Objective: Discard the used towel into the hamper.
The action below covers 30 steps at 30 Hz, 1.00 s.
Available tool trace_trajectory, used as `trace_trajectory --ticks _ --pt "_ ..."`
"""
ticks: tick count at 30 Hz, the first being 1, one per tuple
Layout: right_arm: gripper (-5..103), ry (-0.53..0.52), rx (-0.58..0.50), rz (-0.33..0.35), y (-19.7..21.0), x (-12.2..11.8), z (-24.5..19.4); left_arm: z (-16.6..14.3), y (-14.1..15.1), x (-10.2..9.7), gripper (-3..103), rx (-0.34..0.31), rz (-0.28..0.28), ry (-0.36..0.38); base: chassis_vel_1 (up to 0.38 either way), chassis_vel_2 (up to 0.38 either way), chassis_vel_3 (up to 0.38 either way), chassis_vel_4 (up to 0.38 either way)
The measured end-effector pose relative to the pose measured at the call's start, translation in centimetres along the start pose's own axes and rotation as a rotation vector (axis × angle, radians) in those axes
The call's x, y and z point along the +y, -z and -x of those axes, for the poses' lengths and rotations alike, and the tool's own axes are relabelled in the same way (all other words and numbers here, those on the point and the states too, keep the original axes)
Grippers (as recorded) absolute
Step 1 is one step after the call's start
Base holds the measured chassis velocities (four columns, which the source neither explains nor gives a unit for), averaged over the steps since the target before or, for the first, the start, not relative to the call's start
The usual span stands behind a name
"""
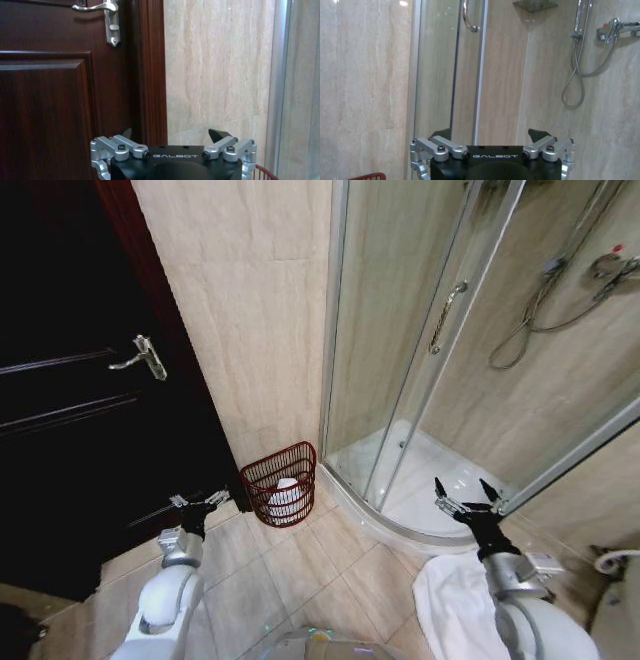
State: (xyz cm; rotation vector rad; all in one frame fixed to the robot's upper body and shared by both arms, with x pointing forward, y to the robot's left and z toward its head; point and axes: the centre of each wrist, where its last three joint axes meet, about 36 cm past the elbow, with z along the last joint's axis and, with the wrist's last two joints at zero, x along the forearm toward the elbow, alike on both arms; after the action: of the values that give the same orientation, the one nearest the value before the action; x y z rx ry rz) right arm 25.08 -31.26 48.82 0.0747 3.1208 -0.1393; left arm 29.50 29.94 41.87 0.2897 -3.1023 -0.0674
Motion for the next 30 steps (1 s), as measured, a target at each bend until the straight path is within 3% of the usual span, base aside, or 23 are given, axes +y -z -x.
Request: trace_trajectory --ticks 20,30 --pt "100 -0.013 0.010 -0.009 0.1 0.8 -1.4 -0.8 0.3 0.2 100 -0.015 -0.005 -0.001 0.030 -0.025 -0.035 0.032" --pt "100 -0.001 0.032 -0.044 -0.8 0.9 -2.7 -0.9 0.6 0.4 100 -0.021 -0.002 -0.015 0.034 -0.043 -0.036 0.039"
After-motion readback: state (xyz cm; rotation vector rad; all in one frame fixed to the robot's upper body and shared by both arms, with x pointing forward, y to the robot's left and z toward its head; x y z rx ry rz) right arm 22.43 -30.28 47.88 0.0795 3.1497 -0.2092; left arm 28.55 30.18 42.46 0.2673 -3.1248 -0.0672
